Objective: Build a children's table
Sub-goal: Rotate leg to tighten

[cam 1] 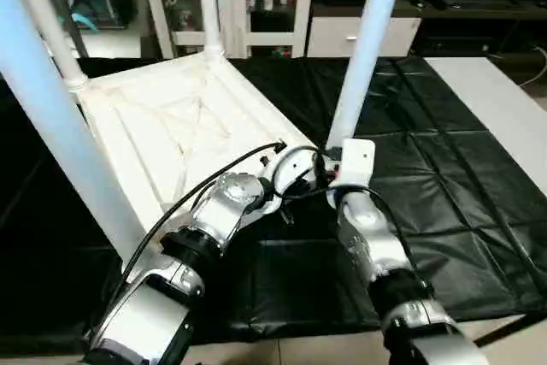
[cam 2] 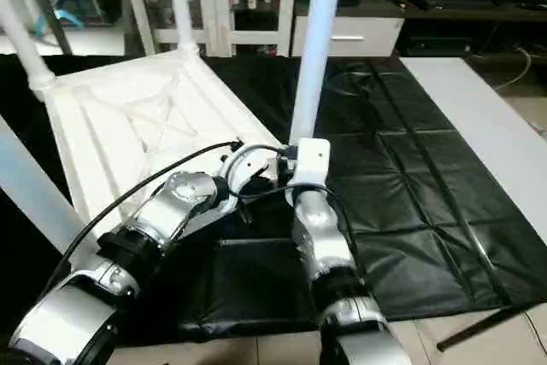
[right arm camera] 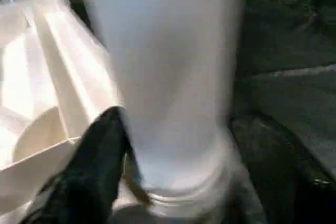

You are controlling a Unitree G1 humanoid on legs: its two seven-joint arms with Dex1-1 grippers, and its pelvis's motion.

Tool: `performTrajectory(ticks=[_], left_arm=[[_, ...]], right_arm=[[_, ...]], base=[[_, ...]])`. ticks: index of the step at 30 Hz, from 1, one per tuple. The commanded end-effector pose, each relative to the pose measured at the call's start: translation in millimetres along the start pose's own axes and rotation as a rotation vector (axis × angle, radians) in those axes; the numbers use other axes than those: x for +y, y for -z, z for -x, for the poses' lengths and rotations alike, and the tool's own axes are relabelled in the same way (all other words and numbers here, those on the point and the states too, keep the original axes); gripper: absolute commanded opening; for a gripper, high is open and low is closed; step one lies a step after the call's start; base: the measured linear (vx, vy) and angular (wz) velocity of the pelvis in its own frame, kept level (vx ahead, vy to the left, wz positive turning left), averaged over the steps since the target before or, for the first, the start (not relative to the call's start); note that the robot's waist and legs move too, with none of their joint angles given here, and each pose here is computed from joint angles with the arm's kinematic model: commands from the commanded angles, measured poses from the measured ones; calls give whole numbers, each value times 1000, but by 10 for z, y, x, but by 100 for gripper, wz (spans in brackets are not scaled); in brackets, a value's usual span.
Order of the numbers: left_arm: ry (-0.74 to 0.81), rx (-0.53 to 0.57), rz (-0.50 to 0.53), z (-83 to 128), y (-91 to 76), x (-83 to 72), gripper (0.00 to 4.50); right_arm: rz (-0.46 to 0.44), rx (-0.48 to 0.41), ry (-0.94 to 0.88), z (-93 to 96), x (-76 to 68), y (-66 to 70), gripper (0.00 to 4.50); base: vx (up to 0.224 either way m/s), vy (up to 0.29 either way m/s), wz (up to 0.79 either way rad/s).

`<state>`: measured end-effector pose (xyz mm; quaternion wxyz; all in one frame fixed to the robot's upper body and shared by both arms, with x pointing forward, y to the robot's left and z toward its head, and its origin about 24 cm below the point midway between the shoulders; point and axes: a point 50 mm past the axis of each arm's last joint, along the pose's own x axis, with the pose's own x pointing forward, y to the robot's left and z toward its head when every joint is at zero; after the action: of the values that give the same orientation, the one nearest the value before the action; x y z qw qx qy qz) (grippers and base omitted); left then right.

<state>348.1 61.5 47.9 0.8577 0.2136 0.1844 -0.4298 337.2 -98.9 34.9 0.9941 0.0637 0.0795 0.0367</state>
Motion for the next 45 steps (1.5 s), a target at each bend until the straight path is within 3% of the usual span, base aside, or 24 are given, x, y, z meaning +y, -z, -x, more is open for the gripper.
performTrajectory(ticks=[1, 4, 5, 7, 11, 14, 24, 29, 30, 33, 34, 38, 40, 45], left_arm=[[-14, 129, 10, 140, 353, 76, 0], [38, 163, -22, 202, 436, 52, 0], [65, 165, -3, 228, 477, 29, 0], [93, 164, 0, 244, 495, 7, 0], [235, 167, 3, 303, 529, -105, 0], [440, 147, -31, 430, 523, -248, 0], [592, 140, -10, 534, 497, -355, 0], [589, 141, -8, 522, 483, -363, 0], [590, 141, -8, 525, 482, -362, 0], [590, 144, -9, 537, 488, -361, 0], [588, 147, -9, 540, 494, -357, 0], [582, 159, -4, 554, 510, -340, 0], [578, 160, -2, 559, 516, -339, 0], [578, 164, 5, 581, 546, -354, 0]], right_arm=[[-11, -33, 36, 0, -313, -170, 375], [41, -32, -72, 23, -400, -231, 386], [124, -11, -197, 68, -402, -214, 386], [154, 23, -287, 104, -415, -183, 386], [214, 109, -570, 247, -490, -136, 386], [300, 179, -789, 348, -577, -133, 386], [310, 213, -993, 460, -574, -165, 386], [319, 239, -1014, 463, -527, -77, 386], [320, 241, -1014, 459, -521, -67, 360], [319, 245, -1016, 456, -506, -45, 347], [318, 246, -1018, 458, -502, -39, 319], [319, 257, -1040, 465, -497, -28, 304], [321, 258, -1039, 458, -502, -26, 272], [338, 274, -1045, 456, -517, 3, 260]], base=[[0, 0, 0], [0, 0, 0], [0, 0, 0], [0, 0, 0], [0, 0, 0], [0, 0, 0], [0, 0, 0], [0, 0, 0], [0, 0, 0], [0, 0, 0], [0, 0, 0], [0, 0, 0], [0, 0, 0], [0, 0, 0]])
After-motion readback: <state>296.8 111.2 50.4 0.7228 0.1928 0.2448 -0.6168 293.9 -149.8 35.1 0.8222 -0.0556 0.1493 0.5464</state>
